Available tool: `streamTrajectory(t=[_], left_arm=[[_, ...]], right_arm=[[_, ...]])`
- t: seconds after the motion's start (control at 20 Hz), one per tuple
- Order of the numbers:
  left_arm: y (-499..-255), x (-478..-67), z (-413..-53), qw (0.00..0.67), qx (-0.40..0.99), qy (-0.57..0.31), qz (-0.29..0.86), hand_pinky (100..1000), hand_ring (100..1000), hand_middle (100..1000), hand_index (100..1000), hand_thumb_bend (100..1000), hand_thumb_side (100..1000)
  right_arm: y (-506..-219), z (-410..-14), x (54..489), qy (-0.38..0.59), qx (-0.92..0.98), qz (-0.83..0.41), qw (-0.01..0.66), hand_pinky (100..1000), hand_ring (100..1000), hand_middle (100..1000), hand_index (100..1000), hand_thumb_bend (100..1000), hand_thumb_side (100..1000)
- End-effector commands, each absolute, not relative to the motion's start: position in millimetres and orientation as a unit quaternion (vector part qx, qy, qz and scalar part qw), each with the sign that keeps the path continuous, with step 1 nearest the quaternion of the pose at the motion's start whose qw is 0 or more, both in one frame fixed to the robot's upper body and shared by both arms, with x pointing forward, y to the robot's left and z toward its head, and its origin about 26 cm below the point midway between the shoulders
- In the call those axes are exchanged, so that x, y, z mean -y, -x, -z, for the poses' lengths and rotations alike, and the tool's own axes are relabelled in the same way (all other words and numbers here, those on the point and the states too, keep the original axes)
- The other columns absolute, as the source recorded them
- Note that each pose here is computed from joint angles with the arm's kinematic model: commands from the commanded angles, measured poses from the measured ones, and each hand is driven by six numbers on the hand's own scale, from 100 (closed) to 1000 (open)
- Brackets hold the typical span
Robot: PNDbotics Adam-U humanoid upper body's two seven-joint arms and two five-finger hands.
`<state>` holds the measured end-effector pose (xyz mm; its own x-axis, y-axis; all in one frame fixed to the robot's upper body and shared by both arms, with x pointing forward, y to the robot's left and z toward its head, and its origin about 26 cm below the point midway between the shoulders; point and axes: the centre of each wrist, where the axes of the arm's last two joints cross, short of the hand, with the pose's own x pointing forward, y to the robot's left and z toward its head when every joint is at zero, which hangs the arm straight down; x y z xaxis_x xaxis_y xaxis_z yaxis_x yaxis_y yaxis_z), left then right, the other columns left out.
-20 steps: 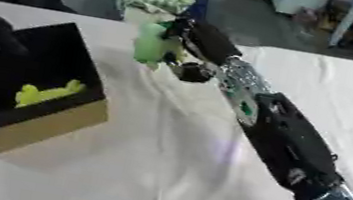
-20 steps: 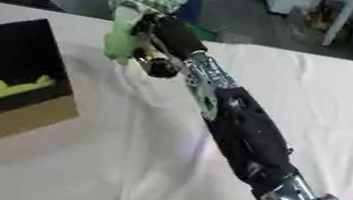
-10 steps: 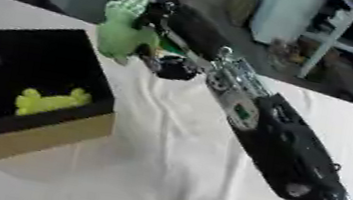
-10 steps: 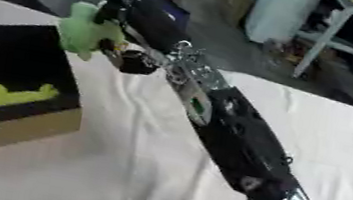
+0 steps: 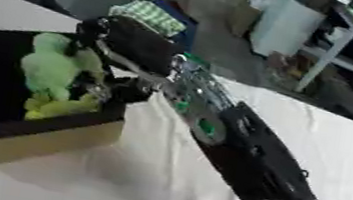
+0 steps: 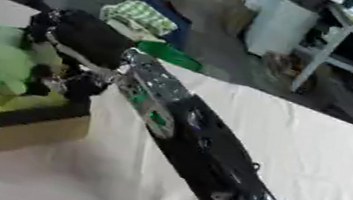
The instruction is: Pick up objects on the table and place them in the box.
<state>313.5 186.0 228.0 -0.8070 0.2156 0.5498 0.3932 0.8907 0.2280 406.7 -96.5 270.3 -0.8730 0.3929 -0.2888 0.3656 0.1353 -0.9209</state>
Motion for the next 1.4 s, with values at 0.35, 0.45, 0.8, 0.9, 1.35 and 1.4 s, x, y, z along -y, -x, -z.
streamTrajectory(t=[0.35, 0.45, 0.8, 0.9, 1.35, 1.4], left_arm=[[-309.7, -181.4, -236.6, 0.245, 0.939, 0.171, 0.172, 633, 569, 600, 811, 260, 574], [-309.7, -181.4, -236.7, 0.245, 0.939, 0.170, 0.172, 634, 569, 600, 811, 260, 574], [-309.8, -182.1, -236.4, 0.248, 0.938, 0.168, 0.172, 633, 568, 599, 811, 257, 577], [-309.8, -182.4, -236.2, 0.249, 0.938, 0.167, 0.173, 632, 568, 598, 810, 255, 577], [-310.3, -187.8, -232.9, 0.258, 0.939, 0.154, 0.168, 632, 566, 597, 809, 252, 577], [-310.8, -188.9, -231.9, 0.261, 0.939, 0.151, 0.167, 632, 566, 597, 809, 250, 577]], right_arm=[[-415.7, -267.1, 95.2, 0.291, 0.693, -0.659, 0.025, 803, 788, 877, 963, 100, 235], [-420.5, -264.5, 99.6, 0.310, 0.694, -0.649, 0.045, 808, 799, 908, 973, 100, 236], [-431.1, -258.6, 111.0, 0.353, 0.705, -0.608, 0.098, 822, 803, 957, 986, 100, 198], [-431.0, -260.8, 112.4, 0.351, 0.715, -0.595, 0.102, 822, 792, 936, 983, 100, 178], [-417.2, -288.5, 126.6, 0.320, 0.782, -0.522, 0.119, 813, 722, 839, 957, 100, 123], [-414.6, -291.7, 128.9, 0.312, 0.791, -0.512, 0.123, 812, 708, 815, 951, 100, 119]])
